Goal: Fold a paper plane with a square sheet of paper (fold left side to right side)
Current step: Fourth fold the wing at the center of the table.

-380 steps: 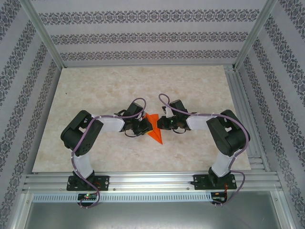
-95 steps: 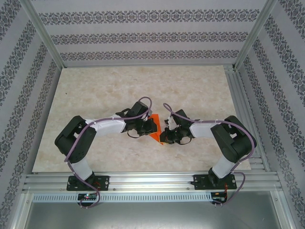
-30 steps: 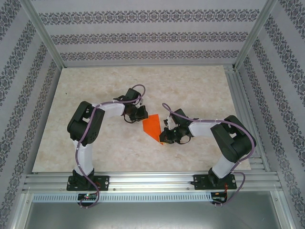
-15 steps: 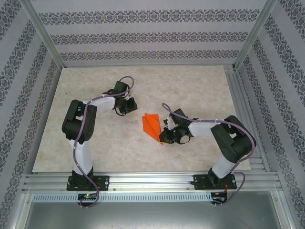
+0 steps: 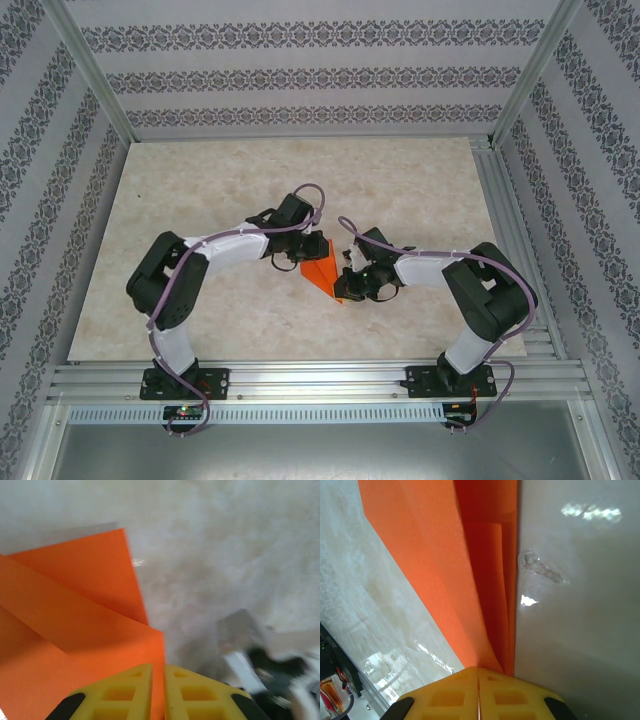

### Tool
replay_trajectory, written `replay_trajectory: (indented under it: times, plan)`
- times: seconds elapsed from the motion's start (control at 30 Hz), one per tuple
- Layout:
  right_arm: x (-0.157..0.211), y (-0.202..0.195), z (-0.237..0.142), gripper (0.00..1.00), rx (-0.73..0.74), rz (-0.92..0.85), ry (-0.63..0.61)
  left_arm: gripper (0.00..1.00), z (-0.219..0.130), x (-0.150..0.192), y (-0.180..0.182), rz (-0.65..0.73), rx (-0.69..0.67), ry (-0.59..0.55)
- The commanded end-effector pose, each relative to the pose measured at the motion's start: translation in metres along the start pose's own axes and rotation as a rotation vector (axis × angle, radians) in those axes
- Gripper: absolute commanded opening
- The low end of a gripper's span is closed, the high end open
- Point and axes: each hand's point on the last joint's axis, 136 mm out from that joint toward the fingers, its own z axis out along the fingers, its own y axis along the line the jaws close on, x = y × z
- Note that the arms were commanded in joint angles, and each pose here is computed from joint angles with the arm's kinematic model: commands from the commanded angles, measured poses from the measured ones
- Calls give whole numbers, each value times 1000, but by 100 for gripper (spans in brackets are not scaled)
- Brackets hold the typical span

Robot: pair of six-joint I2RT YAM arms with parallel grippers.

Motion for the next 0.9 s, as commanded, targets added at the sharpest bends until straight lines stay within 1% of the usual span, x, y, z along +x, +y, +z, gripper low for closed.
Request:
replay_trajectory:
  times: [0.0,0.17,0.27,0.33,0.47,0.63,0.7,0.87]
  plan:
    - [39,-69,7,8,280,109,93,16,14,-6,8,-17,-19,-13]
    - [37,-65,7,8,271,101,90,16,28,-8,19,-10,-47,-16]
    - [34,-60,6,8,258,95,78,16,32,-8,40,-7,-137,-30]
    - [29,-52,3,8,239,86,61,16,35,-2,50,-6,-173,-19]
    - [11,-21,-14,10,162,59,-9,16,36,11,62,-21,-186,-1]
    - [-12,12,-40,9,87,59,-106,16,40,19,63,-34,-163,6]
    - [-19,22,-39,9,78,54,-109,16,42,20,64,-35,-164,9]
    - [-34,29,-27,8,100,43,-107,16,43,21,64,-36,-161,9]
